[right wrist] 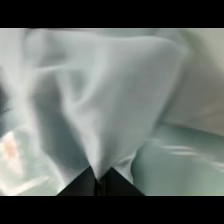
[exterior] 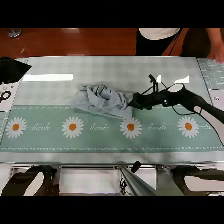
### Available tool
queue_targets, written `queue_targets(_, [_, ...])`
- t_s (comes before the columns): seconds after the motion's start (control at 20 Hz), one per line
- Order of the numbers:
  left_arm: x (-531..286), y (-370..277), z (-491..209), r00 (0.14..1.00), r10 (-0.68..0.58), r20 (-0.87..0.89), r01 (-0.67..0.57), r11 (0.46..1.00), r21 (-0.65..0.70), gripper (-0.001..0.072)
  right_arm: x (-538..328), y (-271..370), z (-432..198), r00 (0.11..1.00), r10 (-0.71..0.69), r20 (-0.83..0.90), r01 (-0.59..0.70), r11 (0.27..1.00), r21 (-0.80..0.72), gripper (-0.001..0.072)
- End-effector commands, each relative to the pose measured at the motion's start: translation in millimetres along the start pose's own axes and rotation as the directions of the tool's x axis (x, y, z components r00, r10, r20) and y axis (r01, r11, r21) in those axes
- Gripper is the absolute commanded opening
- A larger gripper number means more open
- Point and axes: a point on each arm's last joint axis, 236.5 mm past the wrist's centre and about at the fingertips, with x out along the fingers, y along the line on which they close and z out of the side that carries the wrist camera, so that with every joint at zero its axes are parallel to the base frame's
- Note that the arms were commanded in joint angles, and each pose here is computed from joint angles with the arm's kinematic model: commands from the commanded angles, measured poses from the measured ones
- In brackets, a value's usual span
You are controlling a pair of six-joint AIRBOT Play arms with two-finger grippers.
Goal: Fold the shirts.
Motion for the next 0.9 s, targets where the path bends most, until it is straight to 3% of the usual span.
queue_targets(0.0, [2,4,0,1.000,0.013,-0.004,-0.013,1.000,0.004,0.0024,-54,55,6,1.000,-0.004,-0.019,0.001,0.981,-0.193,0.0020])
queue_targets(0.15, [11,8,-1,1.000,0.015,-0.020,-0.016,1.000,-0.007,0.0025,-158,112,25,0.977,-0.161,0.140,0.201,0.915,-0.350,0.0020])
queue_targets(0.25, [20,12,-4,0.999,0.018,-0.041,-0.018,1.000,-0.014,0.0024,-217,145,32,0.947,-0.208,0.244,0.289,0.885,-0.365,0.0019])
queue_targets(0.4, [30,17,-7,0.997,0.018,-0.069,-0.018,1.000,0.004,0.0024,-269,171,23,0.936,-0.214,0.279,0.304,0.890,-0.340,0.0020])
queue_targets(0.85, [33,18,-10,0.997,0.018,-0.081,-0.014,0.999,0.044,0.0025,-300,145,-3,0.935,-0.301,0.189,0.339,0.914,-0.224,0.0020])
